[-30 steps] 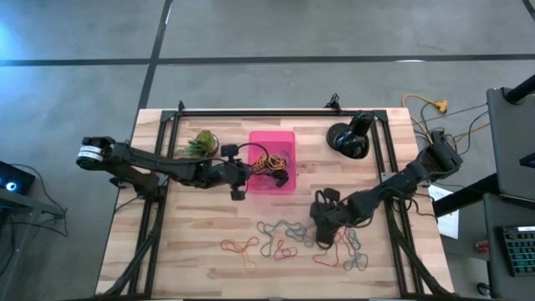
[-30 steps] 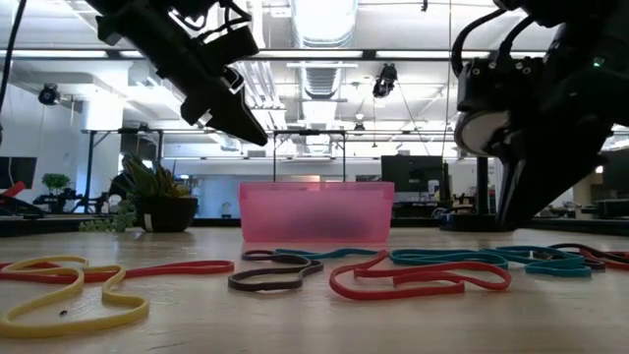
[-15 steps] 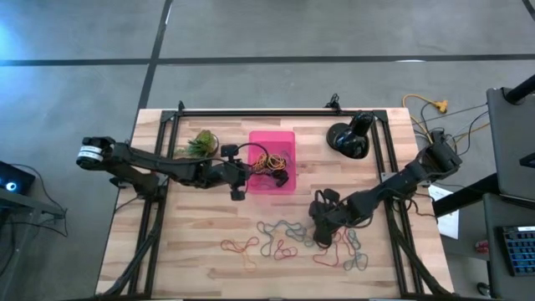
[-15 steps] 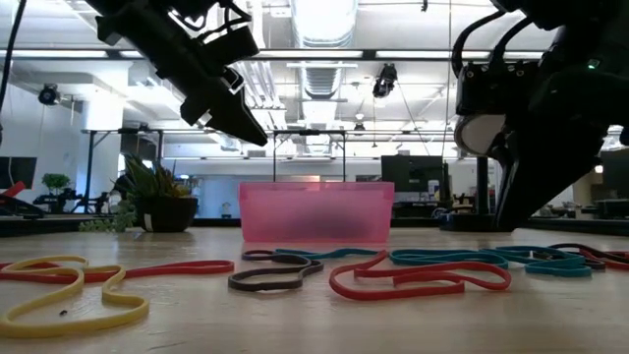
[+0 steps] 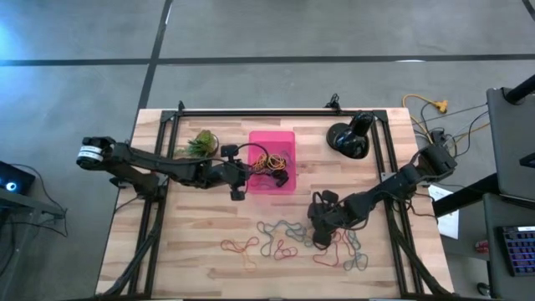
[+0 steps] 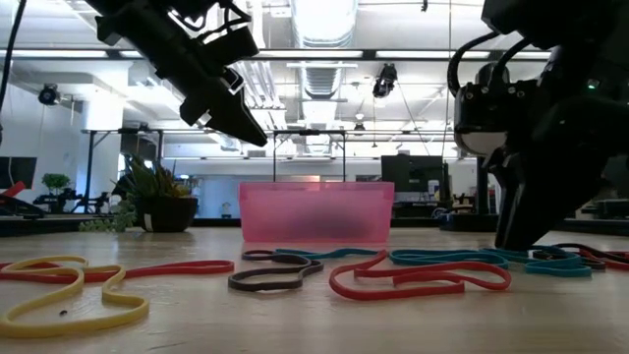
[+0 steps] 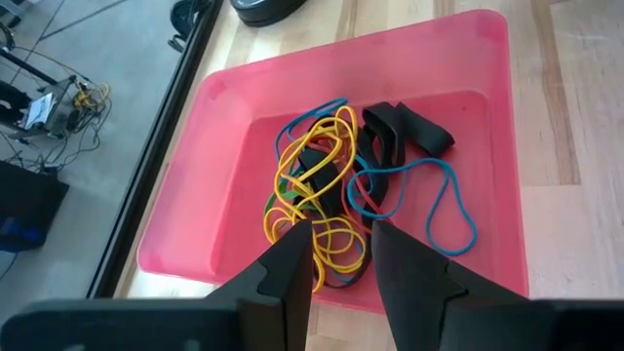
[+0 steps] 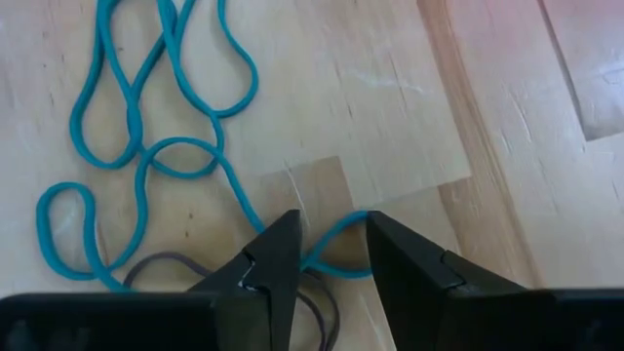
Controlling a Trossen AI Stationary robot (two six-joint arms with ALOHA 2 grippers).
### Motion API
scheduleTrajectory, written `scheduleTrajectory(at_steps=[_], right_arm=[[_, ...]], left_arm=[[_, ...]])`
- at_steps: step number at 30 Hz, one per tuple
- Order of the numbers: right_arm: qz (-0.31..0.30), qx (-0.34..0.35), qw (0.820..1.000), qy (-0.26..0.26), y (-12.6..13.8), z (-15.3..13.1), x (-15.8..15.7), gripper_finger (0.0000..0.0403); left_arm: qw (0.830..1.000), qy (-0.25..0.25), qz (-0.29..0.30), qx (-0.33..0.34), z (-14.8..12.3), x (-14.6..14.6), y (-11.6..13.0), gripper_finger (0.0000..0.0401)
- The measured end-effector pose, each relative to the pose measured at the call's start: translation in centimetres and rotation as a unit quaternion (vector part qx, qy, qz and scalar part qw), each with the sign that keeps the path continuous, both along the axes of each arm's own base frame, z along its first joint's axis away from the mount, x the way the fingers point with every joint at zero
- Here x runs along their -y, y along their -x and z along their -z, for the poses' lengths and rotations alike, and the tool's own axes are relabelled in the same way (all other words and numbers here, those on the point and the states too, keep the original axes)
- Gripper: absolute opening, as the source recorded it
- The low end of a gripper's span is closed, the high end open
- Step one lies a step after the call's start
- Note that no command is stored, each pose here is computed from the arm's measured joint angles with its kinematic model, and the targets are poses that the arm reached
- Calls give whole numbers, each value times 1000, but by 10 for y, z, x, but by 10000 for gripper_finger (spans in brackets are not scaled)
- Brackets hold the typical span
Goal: Pick and place rubber bands into bin
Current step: Put the blue rubber bands into the pink bin
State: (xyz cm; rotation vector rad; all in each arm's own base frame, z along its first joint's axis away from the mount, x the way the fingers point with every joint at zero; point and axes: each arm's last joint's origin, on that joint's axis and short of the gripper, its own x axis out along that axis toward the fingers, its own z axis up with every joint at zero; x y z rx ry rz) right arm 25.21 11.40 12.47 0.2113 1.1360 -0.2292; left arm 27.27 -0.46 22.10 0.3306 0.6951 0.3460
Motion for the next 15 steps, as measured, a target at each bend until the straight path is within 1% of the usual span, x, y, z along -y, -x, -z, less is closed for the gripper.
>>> scheduleTrajectory(at_steps=[4, 8, 10, 13, 15], right_arm=[[21, -16, 1000, -3, 2, 0, 1, 108], [36, -42, 998, 1, 7, 0, 3, 83], [26, -46, 999, 5, 8, 0, 3, 62], [-5, -50, 999, 16, 7, -1, 2, 24], [-25, -49, 998, 26, 5, -3, 1, 13]], left_arm=[[1000, 0, 0, 0, 0, 0, 0, 93], [1000, 0, 0, 1, 0, 0, 0, 93], [1000, 0, 0, 1, 0, 0, 0, 93], [1000, 0, 0, 1, 0, 0, 0, 93], [1000, 0, 0, 1, 0, 0, 0, 93]])
